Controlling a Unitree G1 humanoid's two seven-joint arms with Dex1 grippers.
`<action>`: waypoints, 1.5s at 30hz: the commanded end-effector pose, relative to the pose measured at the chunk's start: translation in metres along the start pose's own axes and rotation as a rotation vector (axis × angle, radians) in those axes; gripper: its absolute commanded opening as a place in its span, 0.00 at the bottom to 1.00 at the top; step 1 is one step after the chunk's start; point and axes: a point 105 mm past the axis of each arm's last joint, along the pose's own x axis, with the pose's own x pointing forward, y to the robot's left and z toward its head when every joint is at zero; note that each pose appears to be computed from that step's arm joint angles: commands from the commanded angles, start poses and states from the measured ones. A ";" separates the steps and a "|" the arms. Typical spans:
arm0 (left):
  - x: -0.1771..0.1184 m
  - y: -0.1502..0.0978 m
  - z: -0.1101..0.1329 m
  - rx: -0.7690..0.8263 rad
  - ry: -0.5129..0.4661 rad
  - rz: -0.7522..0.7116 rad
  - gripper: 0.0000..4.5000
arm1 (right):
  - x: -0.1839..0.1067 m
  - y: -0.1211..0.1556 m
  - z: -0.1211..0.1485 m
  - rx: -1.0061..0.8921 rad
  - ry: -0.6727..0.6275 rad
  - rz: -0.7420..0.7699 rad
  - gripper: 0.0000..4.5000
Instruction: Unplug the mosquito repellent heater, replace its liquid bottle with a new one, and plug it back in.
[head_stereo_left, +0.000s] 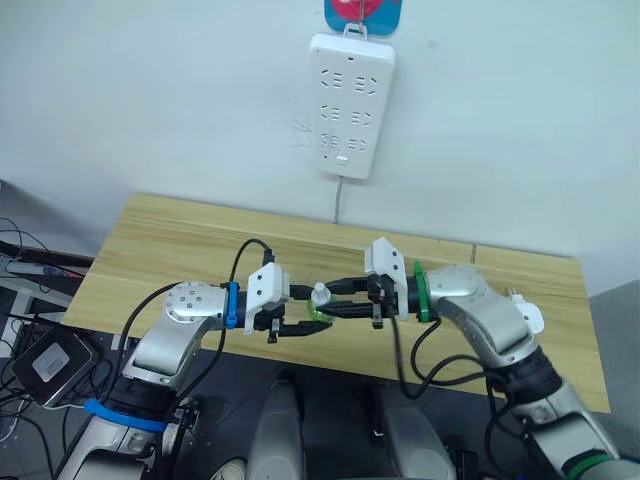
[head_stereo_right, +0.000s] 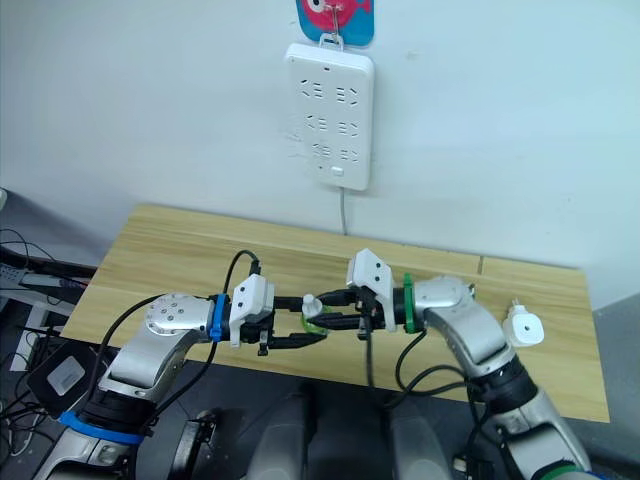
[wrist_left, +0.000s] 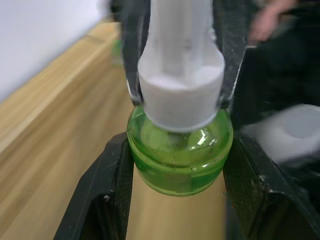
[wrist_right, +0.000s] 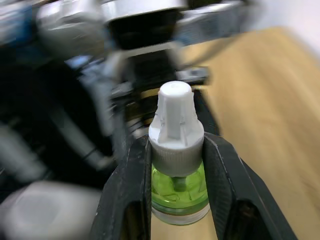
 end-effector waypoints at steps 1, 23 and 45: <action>0.011 -0.012 0.011 0.068 -0.016 -0.122 0.49 | 0.011 0.014 0.019 -0.122 -0.055 0.221 0.23; 0.005 0.055 0.008 -0.001 -0.078 0.359 0.49 | -0.001 -0.028 0.014 0.075 -0.102 -0.535 0.99; 0.028 0.003 0.012 0.036 -0.086 0.100 0.49 | 0.011 0.009 0.023 0.000 -0.119 -0.018 0.24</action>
